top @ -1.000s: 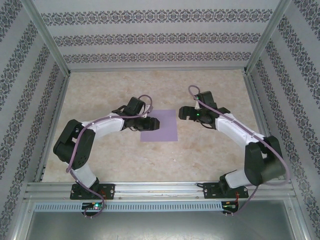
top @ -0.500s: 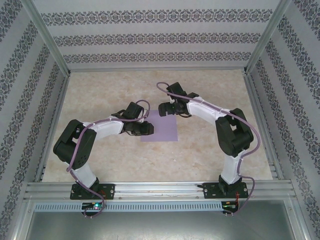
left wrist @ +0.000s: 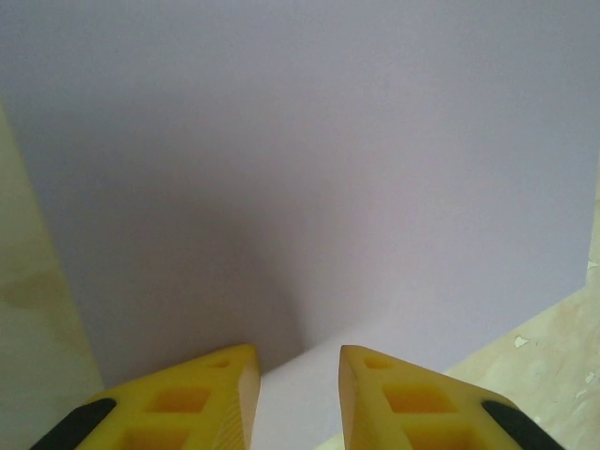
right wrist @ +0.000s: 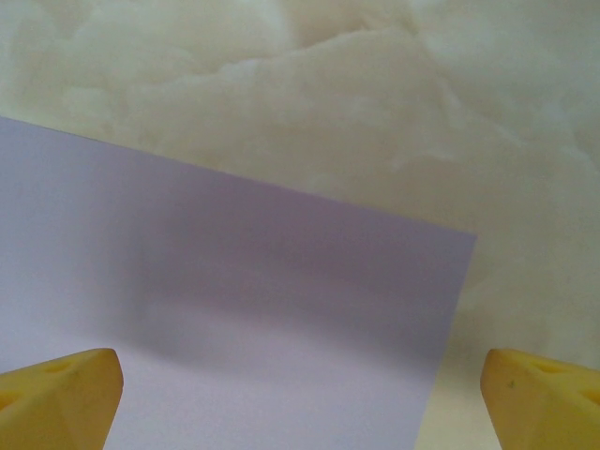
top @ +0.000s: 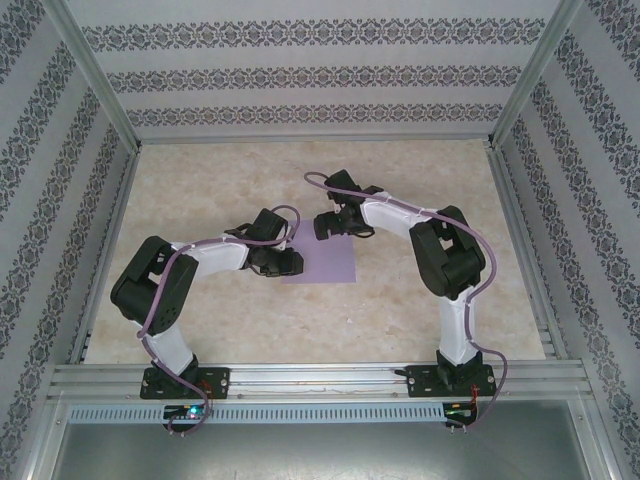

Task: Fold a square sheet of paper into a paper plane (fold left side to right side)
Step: Pick up the square sheet of paper from the center of the table.

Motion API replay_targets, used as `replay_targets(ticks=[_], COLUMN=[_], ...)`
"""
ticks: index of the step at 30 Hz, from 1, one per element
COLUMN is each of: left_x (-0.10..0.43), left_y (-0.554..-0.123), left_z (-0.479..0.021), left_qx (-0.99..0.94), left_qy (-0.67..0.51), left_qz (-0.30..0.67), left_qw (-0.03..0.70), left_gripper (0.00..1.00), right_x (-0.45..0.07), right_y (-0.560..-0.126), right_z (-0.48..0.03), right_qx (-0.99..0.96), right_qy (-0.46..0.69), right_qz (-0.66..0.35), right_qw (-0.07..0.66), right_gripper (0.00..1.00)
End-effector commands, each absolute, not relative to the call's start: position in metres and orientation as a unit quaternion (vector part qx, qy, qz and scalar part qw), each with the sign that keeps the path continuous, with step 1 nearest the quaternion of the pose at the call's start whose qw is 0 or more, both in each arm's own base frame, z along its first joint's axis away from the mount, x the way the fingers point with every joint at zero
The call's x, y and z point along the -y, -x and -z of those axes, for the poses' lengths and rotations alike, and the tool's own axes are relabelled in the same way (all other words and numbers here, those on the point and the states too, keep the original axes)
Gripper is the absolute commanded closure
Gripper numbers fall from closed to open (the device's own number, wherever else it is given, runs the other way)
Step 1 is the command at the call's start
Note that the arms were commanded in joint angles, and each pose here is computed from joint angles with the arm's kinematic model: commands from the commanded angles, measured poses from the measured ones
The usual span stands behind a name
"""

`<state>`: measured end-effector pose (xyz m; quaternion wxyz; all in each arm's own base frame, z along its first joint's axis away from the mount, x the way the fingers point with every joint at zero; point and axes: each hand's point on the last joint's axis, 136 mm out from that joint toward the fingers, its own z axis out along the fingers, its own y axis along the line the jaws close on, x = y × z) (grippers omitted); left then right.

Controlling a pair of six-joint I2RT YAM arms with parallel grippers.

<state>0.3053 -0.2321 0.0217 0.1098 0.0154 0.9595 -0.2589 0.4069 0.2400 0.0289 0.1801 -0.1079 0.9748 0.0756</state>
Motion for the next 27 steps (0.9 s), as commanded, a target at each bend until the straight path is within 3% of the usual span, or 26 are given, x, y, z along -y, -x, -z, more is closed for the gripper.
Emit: replay_targets(ticks=[1,17,27], left_x=[0.219,0.223,0.233], left_y=[-0.295,-0.297,-0.301], left_z=[0.001,0.003,-0.004], left_qx=[-0.97,-0.967,-0.958], left_qy=[-0.013,-0.009,-0.005], left_qz=[0.228,0.241,0.271], left_qw=[0.082,0.083,0.093], left_gripper=[0.71,0.71,0.7], right_x=[-0.253,-0.281,-0.289], right_y=[-0.403,-0.383,-0.372], right_z=[-0.024,-0.026,-0.033], right_qx=[-0.975,-0.973,-0.971], right_qy=[0.121,0.138,0.141], right_qz=[-0.08,-0.11,-0.135], right_qw=[0.168,0.146,0.137], right_gripper=[0.02,0.05,0.26])
